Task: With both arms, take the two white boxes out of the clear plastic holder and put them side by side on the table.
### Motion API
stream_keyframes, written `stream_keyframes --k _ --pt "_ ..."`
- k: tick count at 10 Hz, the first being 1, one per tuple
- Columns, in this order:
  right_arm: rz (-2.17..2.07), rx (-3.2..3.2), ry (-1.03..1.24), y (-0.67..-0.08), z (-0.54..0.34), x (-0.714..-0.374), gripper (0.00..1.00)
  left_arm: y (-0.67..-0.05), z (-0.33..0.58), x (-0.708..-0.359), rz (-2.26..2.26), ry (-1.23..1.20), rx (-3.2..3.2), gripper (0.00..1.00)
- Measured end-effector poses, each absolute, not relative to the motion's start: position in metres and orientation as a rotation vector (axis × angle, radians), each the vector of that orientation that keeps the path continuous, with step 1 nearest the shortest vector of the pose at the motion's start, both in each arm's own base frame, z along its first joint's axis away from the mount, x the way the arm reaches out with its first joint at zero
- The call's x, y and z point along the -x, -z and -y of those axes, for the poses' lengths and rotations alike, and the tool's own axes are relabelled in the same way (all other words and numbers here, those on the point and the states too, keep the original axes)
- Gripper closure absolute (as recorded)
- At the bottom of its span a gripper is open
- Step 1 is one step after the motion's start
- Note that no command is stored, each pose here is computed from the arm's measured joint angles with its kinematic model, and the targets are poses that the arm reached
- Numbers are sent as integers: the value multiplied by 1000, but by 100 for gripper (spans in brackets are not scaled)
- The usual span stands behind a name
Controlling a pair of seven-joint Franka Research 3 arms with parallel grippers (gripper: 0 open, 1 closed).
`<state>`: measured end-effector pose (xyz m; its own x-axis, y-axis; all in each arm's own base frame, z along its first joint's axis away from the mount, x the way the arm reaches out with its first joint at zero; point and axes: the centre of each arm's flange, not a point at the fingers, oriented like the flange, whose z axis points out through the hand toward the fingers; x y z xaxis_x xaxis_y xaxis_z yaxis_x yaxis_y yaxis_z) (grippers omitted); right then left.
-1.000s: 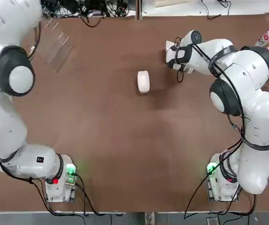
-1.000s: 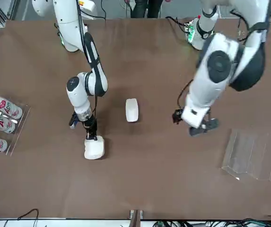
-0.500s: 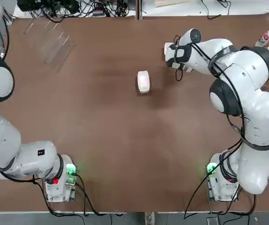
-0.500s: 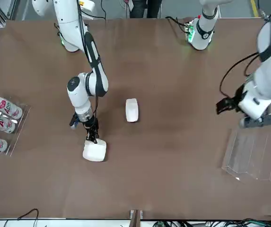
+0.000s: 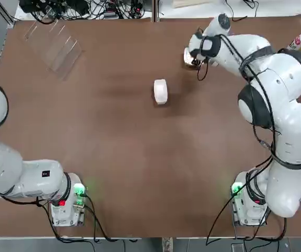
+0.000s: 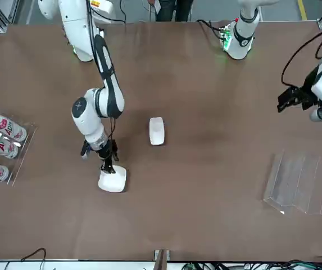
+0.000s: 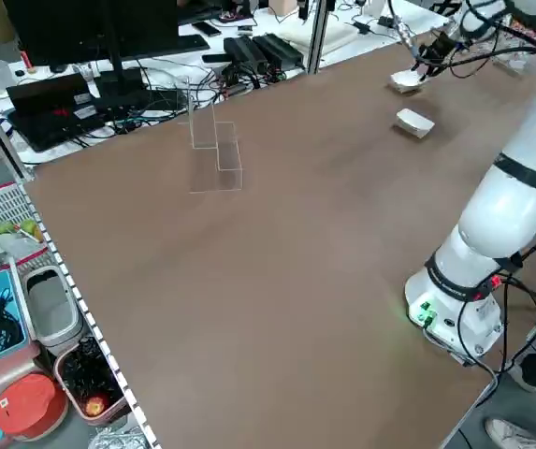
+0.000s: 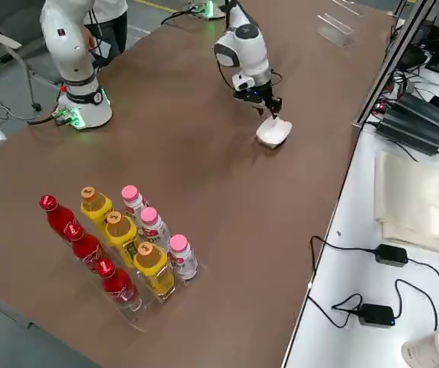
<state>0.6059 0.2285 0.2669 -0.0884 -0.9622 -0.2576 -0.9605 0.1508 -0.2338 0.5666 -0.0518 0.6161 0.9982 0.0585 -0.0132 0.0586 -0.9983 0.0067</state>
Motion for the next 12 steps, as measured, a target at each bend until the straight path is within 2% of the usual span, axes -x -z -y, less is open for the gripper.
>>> stream_keyframes --k 2,4,7,9,12 --pt "-2003 1998 -20 -311 -219 -619 0 -616 40 -567 -117 20 -3137 0" --pt "-1832 2219 -34 -337 -209 -626 0 -616 43 -567 -105 20 -3138 0" --pt "-1281 2622 -72 -345 -198 -624 0 -617 48 -568 -91 11 -3138 0" --pt "-871 2783 -79 -343 -228 -611 0 -618 48 -569 -89 5 -3137 0" --pt "-413 2863 48 -348 -306 -585 0 -634 44 -570 -100 -48 -3133 0"
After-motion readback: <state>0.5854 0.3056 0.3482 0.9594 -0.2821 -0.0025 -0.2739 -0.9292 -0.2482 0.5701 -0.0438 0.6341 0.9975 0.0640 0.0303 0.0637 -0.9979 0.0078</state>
